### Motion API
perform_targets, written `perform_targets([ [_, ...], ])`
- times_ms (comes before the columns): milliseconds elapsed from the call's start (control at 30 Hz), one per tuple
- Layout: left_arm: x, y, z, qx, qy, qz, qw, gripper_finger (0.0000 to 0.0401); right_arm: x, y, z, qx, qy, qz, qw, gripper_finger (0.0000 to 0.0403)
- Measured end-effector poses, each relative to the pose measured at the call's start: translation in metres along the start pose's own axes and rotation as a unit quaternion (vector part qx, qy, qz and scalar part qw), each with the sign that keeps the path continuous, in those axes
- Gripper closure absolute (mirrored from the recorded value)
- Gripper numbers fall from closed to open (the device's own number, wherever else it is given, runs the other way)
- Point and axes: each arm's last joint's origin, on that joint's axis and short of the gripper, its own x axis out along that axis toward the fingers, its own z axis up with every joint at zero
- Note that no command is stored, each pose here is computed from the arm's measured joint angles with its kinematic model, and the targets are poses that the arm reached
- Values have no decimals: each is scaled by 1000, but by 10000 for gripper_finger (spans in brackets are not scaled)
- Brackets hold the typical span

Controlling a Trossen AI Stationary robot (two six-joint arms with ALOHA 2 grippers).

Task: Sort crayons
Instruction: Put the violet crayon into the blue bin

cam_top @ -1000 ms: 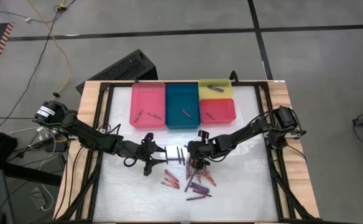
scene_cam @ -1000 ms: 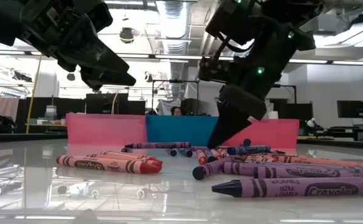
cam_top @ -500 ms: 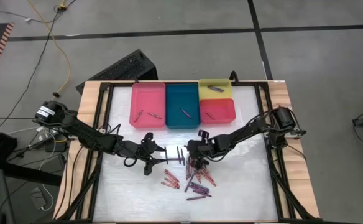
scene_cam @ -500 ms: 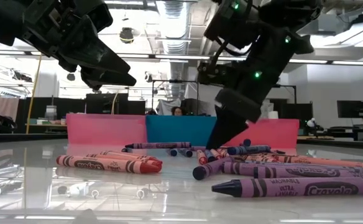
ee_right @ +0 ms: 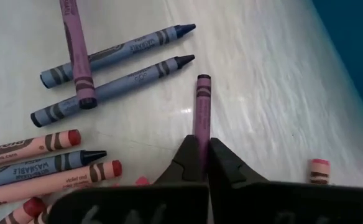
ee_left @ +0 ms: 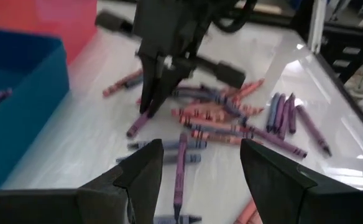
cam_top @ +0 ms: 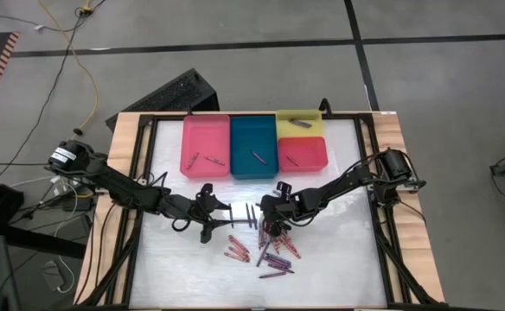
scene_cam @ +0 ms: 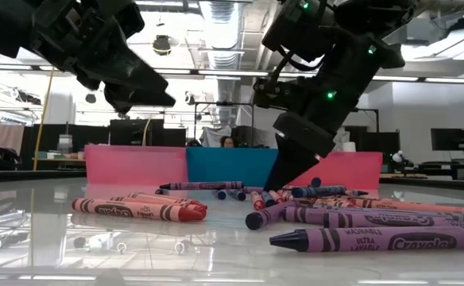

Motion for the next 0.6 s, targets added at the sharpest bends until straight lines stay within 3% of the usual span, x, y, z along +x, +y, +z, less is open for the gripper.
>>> perform_targets([
  [100, -4, -1, 8, 12, -24, -6, 1000, 197, -8, -3, 5, -5, -12, 2, 1000, 396],
  [267, -18, 3, 29, 30, -80, 1, 996, 197, -42, -19, 33, -7, -91, 13, 996, 400],
  [600, -51, 27, 68, 92, -171, 53, 980, 197, -101, -84, 68, 7, -191, -53, 980, 400],
])
